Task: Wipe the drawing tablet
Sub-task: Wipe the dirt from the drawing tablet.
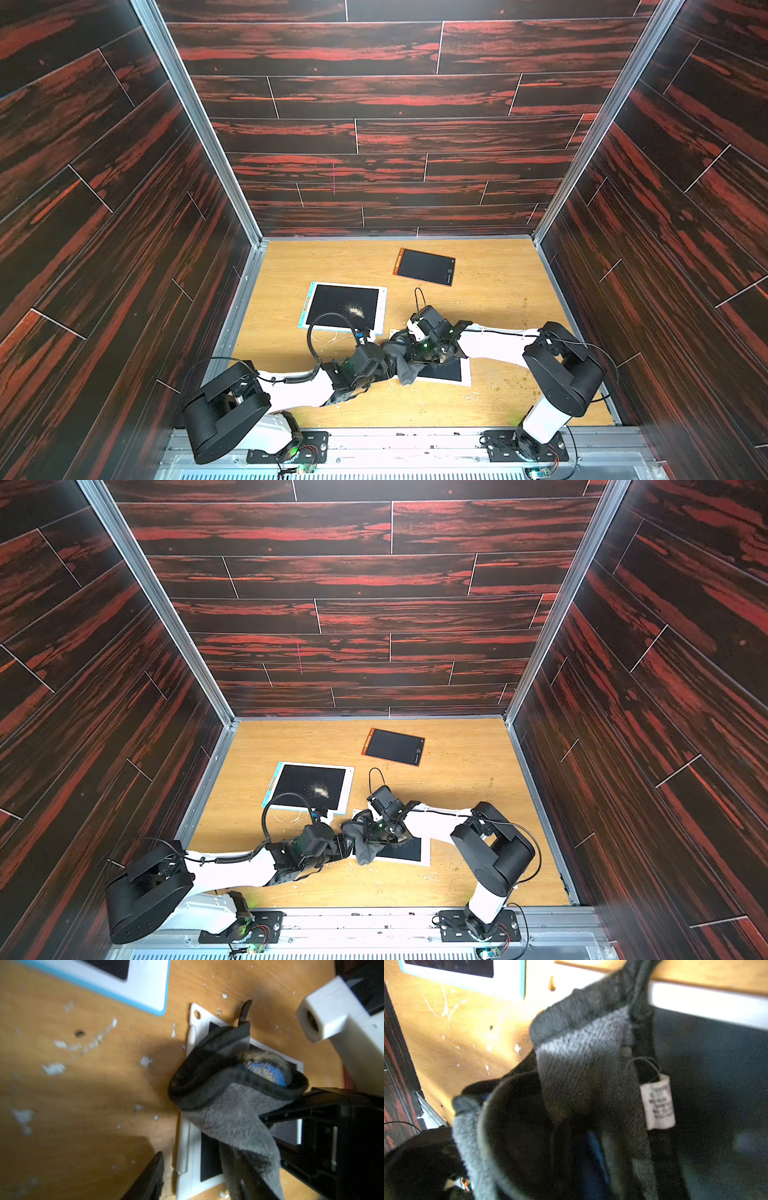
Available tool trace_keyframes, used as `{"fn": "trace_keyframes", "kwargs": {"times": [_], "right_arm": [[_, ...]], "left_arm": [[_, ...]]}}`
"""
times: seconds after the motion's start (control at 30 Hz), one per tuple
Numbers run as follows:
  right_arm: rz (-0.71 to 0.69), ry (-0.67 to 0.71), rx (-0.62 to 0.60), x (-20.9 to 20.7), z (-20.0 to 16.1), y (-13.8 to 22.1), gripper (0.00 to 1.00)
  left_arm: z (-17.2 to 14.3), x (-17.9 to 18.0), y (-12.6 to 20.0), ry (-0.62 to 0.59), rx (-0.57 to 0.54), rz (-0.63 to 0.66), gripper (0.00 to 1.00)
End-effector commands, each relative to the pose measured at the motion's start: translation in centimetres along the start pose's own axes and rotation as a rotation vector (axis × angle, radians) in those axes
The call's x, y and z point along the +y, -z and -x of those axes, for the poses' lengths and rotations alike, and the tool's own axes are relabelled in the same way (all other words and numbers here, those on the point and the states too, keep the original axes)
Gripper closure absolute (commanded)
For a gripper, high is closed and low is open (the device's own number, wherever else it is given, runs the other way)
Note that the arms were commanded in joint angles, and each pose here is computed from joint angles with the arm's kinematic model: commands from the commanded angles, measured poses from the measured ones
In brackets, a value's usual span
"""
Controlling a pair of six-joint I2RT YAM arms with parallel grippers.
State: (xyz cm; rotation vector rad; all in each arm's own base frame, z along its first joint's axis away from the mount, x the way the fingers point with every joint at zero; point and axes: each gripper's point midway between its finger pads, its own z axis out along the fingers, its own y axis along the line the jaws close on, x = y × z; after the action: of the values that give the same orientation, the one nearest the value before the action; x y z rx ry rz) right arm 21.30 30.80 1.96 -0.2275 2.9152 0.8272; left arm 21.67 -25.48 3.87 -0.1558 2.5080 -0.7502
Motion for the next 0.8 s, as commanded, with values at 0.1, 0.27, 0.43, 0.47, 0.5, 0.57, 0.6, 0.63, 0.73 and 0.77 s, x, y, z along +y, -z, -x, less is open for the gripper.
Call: {"fn": "trace_keyframes", "kwargs": {"times": [0.1,0.27,0.43,0.47,0.5,0.57,0.6,0.63,0.73,0.77], "right_arm": [[-0.258,-0.083,0.077,-7.6,-3.2,-2.1,1.0],[-0.271,-0.111,0.089,-8.5,-3.7,-2.4,1.0],[-0.298,-0.132,0.08,-9.5,-3.7,-2.0,1.0],[-0.295,-0.136,0.078,-9.7,-3.7,-1.9,1.0],[-0.29,-0.141,0.076,-9.8,-3.6,-1.8,1.0],[-0.289,-0.147,0.079,-10.1,-3.7,-1.8,1.0],[-0.29,-0.147,0.08,-10.2,-3.8,-1.8,1.0],[-0.289,-0.148,0.083,-10.3,-3.9,-1.8,1.0],[-0.273,-0.148,0.089,-10.3,-4.3,-2.0,1.0],[-0.266,-0.15,0.089,-10.3,-4.3,-2.1,1.0]], "left_arm": [[0.6,2.6,0.7,-0.203,0.017,0.23,0.5],[0.3,2.9,0.0,-0.285,0.063,0.315,0.52],[0.0,3.1,-0.5,-0.334,0.094,0.372,0.53],[-0.1,3.1,-0.7,-0.337,0.097,0.371,0.53],[-0.1,3.0,-0.8,-0.337,0.099,0.369,0.53],[-0.3,3.2,-0.9,-0.34,0.106,0.38,0.53],[-0.3,3.2,-1.0,-0.34,0.107,0.379,0.53],[-0.3,3.2,-1.1,-0.339,0.108,0.378,0.53],[-0.4,2.7,-1.2,-0.328,0.105,0.355,0.52],[-0.4,2.5,-1.2,-0.327,0.104,0.346,0.51]]}}
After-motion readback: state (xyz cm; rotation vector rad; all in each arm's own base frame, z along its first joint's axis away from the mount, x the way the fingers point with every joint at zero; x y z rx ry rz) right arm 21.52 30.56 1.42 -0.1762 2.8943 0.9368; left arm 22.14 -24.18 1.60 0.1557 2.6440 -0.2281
